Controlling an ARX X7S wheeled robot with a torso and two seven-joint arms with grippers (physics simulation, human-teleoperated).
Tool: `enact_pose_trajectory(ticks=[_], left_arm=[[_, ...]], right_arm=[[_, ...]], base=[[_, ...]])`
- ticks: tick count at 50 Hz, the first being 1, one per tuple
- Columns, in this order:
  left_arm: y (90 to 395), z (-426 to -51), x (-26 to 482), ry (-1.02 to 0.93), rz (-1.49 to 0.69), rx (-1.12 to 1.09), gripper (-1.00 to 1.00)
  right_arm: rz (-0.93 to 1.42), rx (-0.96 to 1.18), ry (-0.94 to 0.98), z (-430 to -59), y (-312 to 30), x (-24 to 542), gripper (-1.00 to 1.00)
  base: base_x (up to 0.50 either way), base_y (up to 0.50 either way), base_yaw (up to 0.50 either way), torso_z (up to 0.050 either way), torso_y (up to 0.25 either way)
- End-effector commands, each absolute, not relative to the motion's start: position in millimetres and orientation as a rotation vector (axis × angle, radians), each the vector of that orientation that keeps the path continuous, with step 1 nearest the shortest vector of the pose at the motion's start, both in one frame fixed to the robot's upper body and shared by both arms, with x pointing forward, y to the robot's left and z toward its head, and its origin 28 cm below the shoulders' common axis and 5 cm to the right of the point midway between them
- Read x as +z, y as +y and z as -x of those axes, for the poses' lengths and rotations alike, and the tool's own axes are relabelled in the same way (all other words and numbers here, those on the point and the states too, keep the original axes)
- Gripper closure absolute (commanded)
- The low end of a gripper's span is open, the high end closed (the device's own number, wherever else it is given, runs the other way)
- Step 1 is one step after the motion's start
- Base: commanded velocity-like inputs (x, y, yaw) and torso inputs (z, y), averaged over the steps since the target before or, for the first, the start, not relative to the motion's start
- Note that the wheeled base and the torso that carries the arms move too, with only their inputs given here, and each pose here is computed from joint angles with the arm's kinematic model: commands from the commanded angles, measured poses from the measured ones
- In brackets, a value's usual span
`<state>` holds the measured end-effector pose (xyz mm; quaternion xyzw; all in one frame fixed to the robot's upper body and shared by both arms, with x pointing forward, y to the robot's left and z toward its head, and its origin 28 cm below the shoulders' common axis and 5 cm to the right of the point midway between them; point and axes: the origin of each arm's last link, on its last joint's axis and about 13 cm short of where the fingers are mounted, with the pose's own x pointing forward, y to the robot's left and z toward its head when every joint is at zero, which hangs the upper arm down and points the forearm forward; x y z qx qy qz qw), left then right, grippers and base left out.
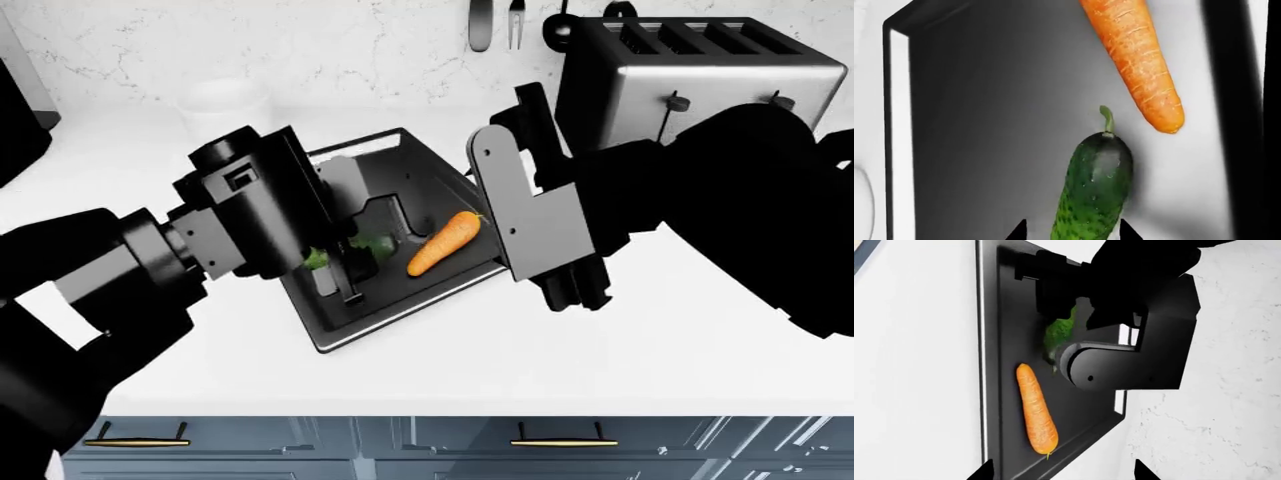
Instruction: Place the two vegetables and bowl onto the tray for setting up a vegetable dip station.
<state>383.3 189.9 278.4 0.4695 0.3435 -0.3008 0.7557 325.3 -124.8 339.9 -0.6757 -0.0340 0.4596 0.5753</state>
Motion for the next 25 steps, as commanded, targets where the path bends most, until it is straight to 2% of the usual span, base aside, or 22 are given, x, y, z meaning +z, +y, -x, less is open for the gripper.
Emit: enact_pose_trajectory(ticks=[1, 14, 18, 20, 21, 25], left_arm=[[189.2, -389.8, 295.3, 0.718, -1.037, -0.629, -1.0], [191.0, -393.7, 310.9, 0.687, -1.033, -0.616, -1.0], [198.5, -395.1, 350.0, 0.641, -1.031, -0.58, -1.0], [198.5, -395.3, 350.1, 0.641, -1.031, -0.58, -1.0], [205.4, -393.9, 369.2, 0.624, -1.052, -0.539, -1.0], [219.6, -390.7, 391.0, 0.617, -1.088, -0.475, -1.0]], right_arm=[[1.582, 1.079, -0.074, -326.6, -124.6, 339.8, -1.0], [1.582, 1.086, -0.073, -329.4, -122.6, 338.7, -1.0], [1.58, 1.091, -0.073, -333.7, -120.7, 337.5, -1.0], [1.58, 1.091, -0.073, -333.8, -120.7, 337.5, -1.0], [1.58, 1.088, -0.068, -335.4, -121.2, 338.3, -1.0], [1.579, 1.072, -0.05, -336.9, -123.9, 339.5, -1.0]], base=[[0.0, 0.0, 0.0, 0.0, 0.0], [0.0, 0.0, 0.0, 0.0, 0.0], [0.0, 0.0, 0.0, 0.0, 0.0], [0.0, 0.0, 0.0, 0.0, 0.0], [0.0, 0.0, 0.0, 0.0, 0.0], [0.0, 0.0, 0.0, 0.0, 0.0]])
